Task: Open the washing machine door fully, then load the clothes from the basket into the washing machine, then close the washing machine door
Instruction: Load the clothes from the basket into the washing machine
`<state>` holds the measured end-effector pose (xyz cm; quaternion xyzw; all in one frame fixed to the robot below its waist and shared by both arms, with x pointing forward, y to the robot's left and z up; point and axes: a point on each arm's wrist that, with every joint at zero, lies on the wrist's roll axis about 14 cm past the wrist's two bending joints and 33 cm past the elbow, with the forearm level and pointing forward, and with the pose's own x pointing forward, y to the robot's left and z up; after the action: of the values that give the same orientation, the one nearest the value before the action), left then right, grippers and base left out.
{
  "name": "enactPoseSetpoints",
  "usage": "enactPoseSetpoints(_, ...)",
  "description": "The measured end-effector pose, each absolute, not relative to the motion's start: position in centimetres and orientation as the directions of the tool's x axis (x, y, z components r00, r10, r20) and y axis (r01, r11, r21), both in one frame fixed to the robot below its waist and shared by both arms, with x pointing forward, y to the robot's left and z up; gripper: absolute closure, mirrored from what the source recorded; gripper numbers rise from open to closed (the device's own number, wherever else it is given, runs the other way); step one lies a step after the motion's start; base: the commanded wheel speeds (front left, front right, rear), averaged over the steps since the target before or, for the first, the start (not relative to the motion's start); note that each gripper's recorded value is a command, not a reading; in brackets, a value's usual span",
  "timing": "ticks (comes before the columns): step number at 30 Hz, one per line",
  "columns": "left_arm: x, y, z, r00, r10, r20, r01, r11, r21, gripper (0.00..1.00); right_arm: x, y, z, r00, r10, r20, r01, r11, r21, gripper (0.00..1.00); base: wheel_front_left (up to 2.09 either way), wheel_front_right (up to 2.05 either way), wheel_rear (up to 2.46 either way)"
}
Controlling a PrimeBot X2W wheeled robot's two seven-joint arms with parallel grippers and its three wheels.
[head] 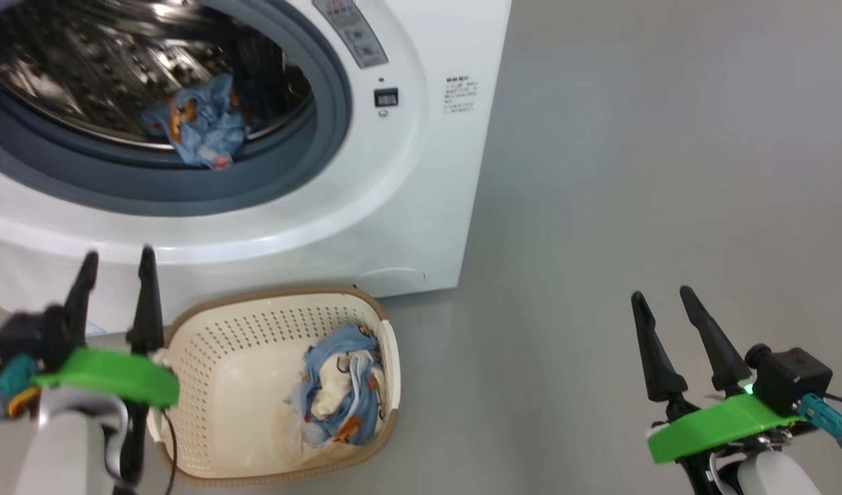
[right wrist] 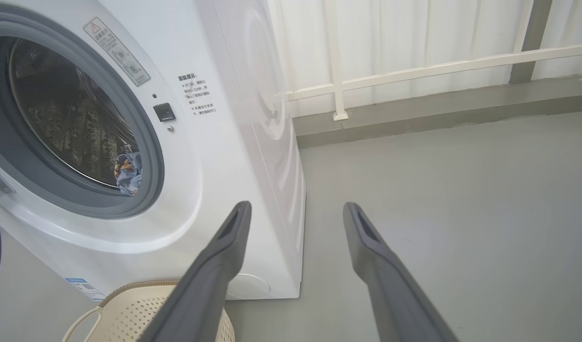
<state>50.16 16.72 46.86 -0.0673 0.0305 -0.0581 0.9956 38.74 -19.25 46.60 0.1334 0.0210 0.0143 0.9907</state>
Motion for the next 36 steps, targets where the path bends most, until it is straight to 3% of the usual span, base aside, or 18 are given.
enactPoseSetpoints(20,40.6,21.0,46.3,0.998,0.008,-0.054,-0.015,0.991,-0.133,0.0,36.8,-18.7,47.6,0.998,0.065,-0.011,-0.06,0.964,0.258,0.0,0.0,0.0,0.0)
enactPoseSetpoints(36,40.0,21.3,45.9,0.998,0.026,-0.061,-0.034,0.99,-0.138,0.0,36.6,-19.0,46.9,0.998,0.057,-0.033,-0.046,0.965,0.258,0.0,0.0,0.0,0.0)
